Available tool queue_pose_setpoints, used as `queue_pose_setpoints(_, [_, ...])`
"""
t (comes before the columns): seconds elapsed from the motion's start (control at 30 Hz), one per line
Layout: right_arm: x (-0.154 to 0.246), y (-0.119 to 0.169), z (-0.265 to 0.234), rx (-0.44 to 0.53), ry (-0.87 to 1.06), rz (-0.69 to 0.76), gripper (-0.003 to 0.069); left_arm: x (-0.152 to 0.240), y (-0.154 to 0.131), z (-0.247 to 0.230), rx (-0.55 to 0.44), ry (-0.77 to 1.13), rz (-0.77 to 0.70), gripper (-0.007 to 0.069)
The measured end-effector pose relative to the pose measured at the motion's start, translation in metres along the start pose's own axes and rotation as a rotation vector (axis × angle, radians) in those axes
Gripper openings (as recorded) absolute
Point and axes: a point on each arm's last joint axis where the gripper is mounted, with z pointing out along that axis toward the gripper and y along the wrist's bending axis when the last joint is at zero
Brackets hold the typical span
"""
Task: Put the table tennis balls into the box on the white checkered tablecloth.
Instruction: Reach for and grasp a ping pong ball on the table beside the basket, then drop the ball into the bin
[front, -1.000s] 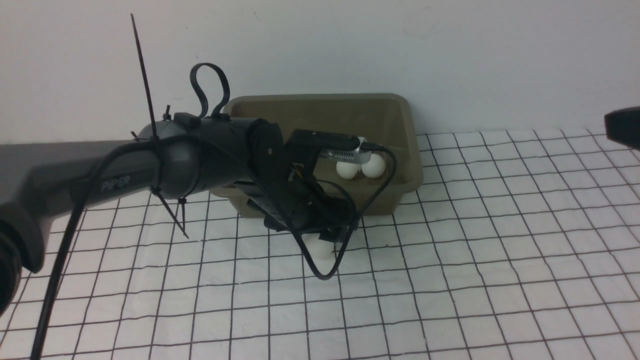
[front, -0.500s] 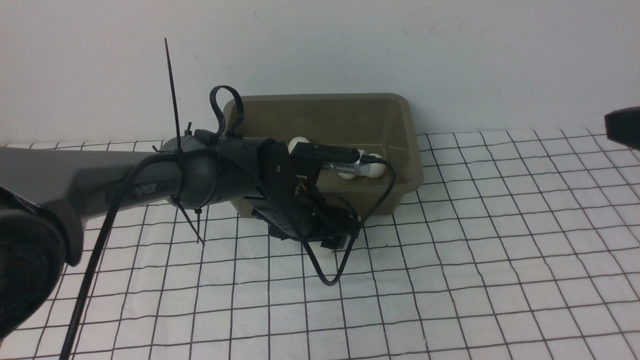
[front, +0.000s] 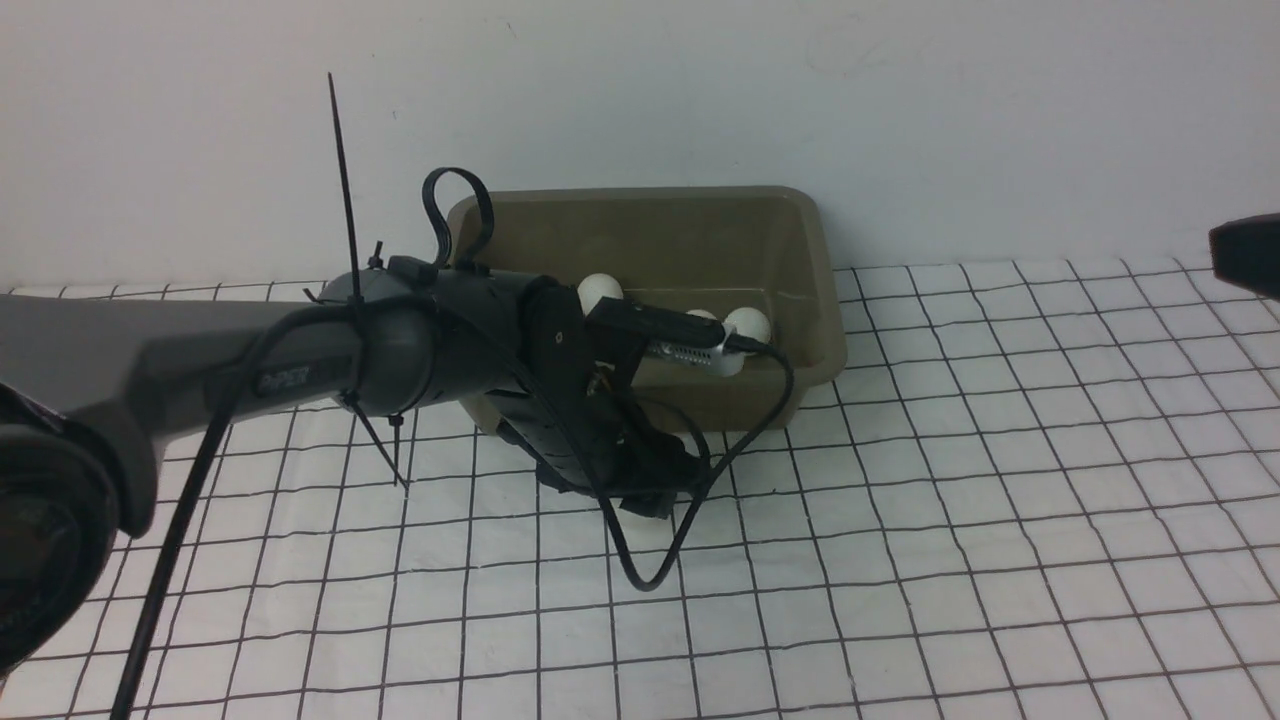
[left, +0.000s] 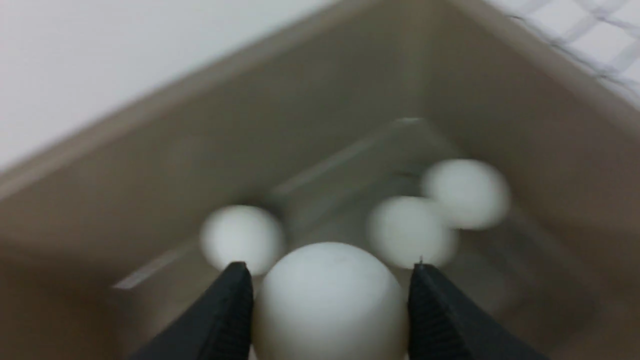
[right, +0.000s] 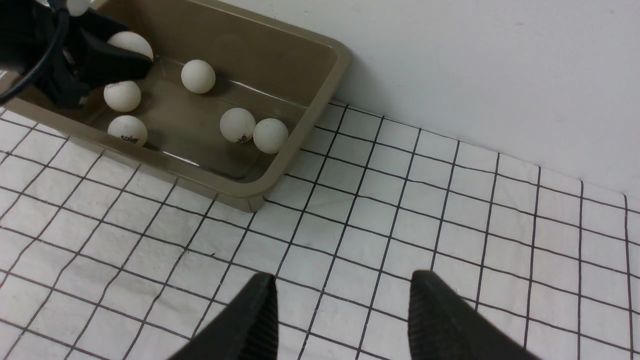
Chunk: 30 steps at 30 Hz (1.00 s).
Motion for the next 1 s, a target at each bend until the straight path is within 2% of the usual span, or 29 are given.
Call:
queue_pose_setpoints(0.17, [-0.001, 0.000, 0.000, 0.004, -0.008, 0.000, 0.0335, 0.014, 0.018, 0.008, -0.020, 0.054, 0.037, 0.0352])
queue_pose_setpoints(0.27, [-0.003, -0.001, 0.000, 0.016, -0.028, -0.001, 0.0335, 0.016, 0.014, 0.008, 0.000, 0.073, 0.099, 0.0365])
queue_pose_setpoints(0.47, [-0.005, -0.003, -0.001, 0.031, -0.053, -0.033, 0.0335, 0.013, -0.002, 0.008, 0.031, 0.066, 0.167, 0.0485])
queue_pose_setpoints(0.6, [-0.008, -0.003, -0.006, 0.053, -0.093, -0.048, 0.0335, 0.002, -0.004, -0.002, 0.032, 0.035, 0.170, 0.0494])
queue_pose_setpoints(0.87, [-0.003, 0.011, -0.084, 0.180, -0.291, -0.143, 0.0335, -0.020, -0.002, -0.025, 0.019, -0.035, 0.154, 0.0498])
queue_pose_setpoints(1.0, [0.026, 0.025, -0.116, 0.223, -0.363, -0.173, 0.0335, -0.021, -0.002, -0.026, 0.020, -0.037, 0.153, 0.0475])
